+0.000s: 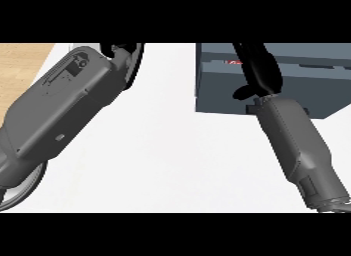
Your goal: Pick up the can, place it into the drawer and close the drawer
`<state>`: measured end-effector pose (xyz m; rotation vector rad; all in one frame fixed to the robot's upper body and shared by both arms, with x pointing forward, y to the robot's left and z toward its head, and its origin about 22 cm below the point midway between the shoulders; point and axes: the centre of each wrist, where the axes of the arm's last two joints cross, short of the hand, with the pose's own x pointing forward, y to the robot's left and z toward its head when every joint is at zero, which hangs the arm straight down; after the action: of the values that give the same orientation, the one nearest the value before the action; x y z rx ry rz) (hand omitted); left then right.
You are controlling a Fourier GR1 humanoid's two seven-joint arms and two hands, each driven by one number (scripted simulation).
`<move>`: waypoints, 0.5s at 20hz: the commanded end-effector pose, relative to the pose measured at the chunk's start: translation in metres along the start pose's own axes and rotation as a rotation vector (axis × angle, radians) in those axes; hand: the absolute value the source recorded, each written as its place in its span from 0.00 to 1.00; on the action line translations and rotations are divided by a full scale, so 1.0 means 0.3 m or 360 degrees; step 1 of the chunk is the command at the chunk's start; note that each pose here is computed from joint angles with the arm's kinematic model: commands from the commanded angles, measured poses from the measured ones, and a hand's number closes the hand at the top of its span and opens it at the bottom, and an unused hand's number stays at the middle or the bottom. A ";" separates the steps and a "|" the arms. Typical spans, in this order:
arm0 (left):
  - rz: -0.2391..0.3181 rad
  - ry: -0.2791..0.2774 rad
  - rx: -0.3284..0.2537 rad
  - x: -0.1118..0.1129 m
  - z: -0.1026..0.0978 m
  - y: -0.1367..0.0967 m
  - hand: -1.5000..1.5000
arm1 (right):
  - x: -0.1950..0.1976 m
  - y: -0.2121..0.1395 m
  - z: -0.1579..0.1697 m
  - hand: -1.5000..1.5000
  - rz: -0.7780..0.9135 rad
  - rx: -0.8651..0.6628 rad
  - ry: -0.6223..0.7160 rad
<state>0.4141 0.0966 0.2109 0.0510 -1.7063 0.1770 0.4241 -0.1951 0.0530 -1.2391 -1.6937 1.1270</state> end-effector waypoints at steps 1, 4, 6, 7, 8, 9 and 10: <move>0.0025 0.0007 0.0004 0.032 0.000 0.023 0.00 | 0.006 0.094 0.043 0.00 0.0003 -0.0008 0.0082; 0.0011 0.0002 -0.0002 0.050 0.008 0.055 0.00 | -0.032 0.032 -0.023 0.00 0.0037 -0.0082 0.0094; -0.0017 -0.0039 0.0011 0.049 0.023 0.001 0.00 | -0.042 0.040 -0.023 0.00 0.0058 -0.0059 0.0104; -0.0011 -0.0003 -0.0023 0.010 0.046 0.009 0.00 | -0.012 0.029 -0.048 0.00 0.0030 -0.0118 0.0120; -0.0021 -0.0030 -0.0020 0.029 0.023 0.069 0.00 | -0.035 -0.008 -0.077 0.00 0.0055 -0.0131 0.0135; -0.0009 -0.0017 -0.0026 0.016 0.039 0.034 0.00 | -0.032 -0.023 -0.093 0.00 0.0064 -0.0180 0.0125; -0.0012 -0.0046 -0.0036 0.042 0.046 0.034 0.00 | -0.065 -0.028 -0.088 0.00 0.0066 -0.0146 0.0142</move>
<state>0.4030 0.1043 0.2170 0.0482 -1.7207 0.1631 0.4441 -0.2026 0.0602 -1.3390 -1.6840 1.0462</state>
